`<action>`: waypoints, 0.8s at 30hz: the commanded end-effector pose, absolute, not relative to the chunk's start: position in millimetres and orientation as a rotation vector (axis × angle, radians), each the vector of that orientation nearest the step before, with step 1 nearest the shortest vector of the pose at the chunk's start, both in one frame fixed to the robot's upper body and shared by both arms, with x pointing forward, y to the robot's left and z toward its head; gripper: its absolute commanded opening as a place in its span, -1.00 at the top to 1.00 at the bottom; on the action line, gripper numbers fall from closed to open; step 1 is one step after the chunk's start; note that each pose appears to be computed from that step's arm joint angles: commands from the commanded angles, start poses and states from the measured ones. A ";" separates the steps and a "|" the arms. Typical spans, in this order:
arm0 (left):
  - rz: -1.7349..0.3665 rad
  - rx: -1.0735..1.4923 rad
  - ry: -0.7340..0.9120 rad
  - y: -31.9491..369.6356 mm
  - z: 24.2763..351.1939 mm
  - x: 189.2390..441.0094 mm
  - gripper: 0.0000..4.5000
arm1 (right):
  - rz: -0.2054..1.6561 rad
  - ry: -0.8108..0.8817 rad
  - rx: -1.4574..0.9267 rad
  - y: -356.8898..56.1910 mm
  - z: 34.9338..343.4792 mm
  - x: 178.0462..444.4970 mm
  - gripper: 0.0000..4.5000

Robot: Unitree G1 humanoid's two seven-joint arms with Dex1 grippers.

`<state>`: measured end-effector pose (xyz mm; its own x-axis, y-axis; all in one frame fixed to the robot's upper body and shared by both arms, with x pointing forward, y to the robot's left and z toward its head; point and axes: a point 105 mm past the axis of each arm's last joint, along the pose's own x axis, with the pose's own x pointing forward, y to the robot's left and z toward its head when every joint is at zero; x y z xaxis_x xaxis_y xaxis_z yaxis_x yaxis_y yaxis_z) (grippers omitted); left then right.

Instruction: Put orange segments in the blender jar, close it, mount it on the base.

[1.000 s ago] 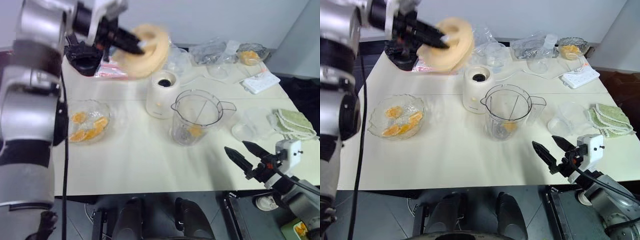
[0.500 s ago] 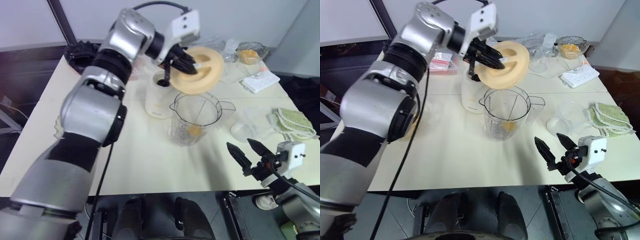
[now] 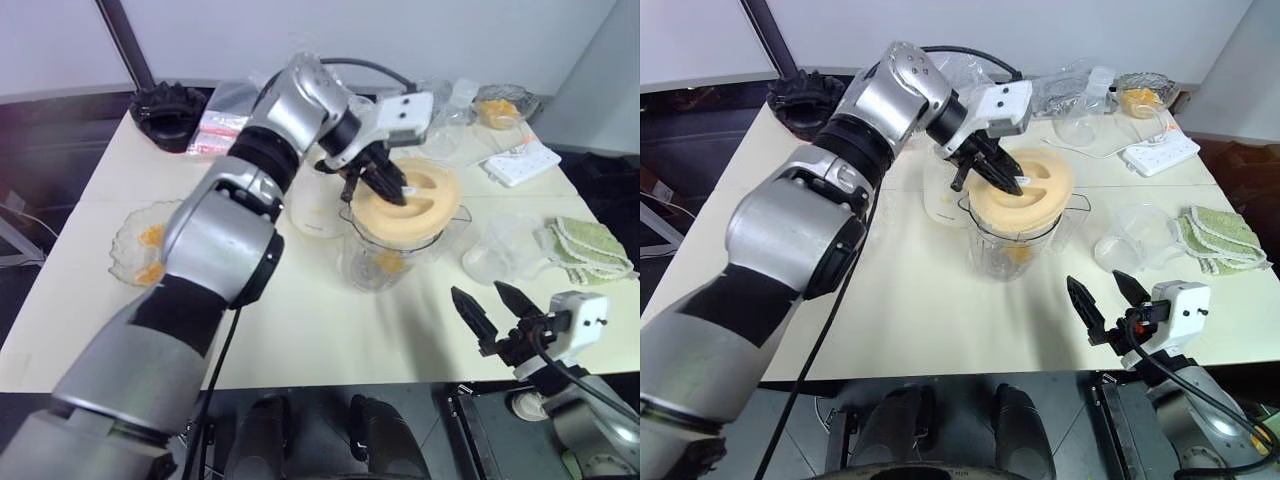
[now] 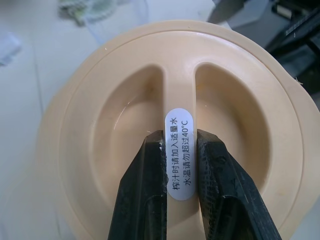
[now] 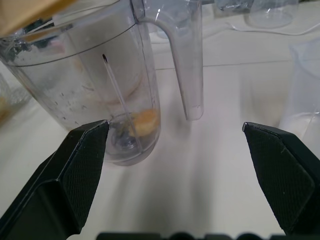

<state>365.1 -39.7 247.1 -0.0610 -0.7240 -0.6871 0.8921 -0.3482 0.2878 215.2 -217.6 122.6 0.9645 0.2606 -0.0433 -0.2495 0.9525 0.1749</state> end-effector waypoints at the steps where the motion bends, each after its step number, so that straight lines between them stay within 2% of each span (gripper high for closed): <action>1: -1.675 0.979 0.261 -40.4 239.1 367.6 0.89 | 0.252 0.020 0.148 -216.0 131.4 212.9 -1.00; 13: -1.703 0.971 0.324 -40.2 224.7 364.9 0.89 | 0.207 -0.014 0.138 -218.0 132.4 217.4 -1.00; 17: -1.724 1.056 0.337 -41.0 211.3 363.0 0.89 | 0.191 0.018 0.056 -225.8 119.6 233.8 -1.00; 24: -1.701 1.079 0.332 -46.6 209.1 364.0 0.89 | 0.229 0.025 0.052 -221.8 112.3 249.0 -1.00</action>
<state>362.1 -50.0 229.3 -0.0547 -0.6734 -0.7373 0.8594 -0.4077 0.3085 246.4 -223.2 106.0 0.9742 0.2196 -0.0513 -0.2156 0.9737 0.0739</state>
